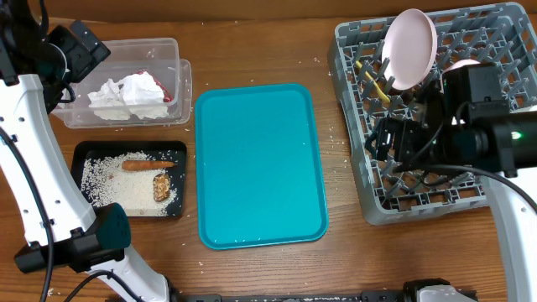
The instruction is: Sort waste into correct bins and load items into the dishwasher
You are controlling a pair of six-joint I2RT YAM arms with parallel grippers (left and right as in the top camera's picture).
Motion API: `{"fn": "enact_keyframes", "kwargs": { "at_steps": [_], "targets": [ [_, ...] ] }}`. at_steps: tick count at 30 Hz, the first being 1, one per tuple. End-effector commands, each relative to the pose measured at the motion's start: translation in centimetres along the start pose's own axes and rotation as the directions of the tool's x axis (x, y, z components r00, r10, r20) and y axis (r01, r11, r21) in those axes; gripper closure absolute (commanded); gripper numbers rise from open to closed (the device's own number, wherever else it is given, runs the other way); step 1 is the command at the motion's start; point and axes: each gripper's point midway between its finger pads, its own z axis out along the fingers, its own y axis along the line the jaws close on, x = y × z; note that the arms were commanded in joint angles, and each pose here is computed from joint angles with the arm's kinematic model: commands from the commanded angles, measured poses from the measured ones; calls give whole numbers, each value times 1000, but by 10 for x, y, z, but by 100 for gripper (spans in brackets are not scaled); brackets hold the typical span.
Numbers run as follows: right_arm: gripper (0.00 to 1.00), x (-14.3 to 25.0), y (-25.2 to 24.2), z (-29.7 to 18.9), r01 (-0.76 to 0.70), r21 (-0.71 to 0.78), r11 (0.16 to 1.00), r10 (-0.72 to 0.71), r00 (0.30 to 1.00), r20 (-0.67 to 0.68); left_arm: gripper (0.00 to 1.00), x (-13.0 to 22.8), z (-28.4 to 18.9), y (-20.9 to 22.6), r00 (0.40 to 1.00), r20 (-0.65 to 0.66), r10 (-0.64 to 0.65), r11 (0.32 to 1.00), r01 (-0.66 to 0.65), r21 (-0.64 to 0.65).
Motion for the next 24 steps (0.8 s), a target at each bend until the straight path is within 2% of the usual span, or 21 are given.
{"fn": "enact_keyframes", "kwargs": {
  "at_steps": [1,5,12,24],
  "targets": [
    [0,-1,6,4,127,-55,990,-122,988,95,0,0,1,0,1000,4,-7,1000,7,-10],
    [0,-1,3,9,197,-80,977,-169,947,273,0,0,1,0,1000,4,-7,1000,7,-10],
    [0,7,-7,11,310,-69,948,-215,787,578,0,0,1,0,1000,4,-7,1000,7,-10],
    [0,37,-39,47,378,-17,926,-208,547,811,0,0,1,0,1000,4,-7,1000,7,-10]
  ]
}}
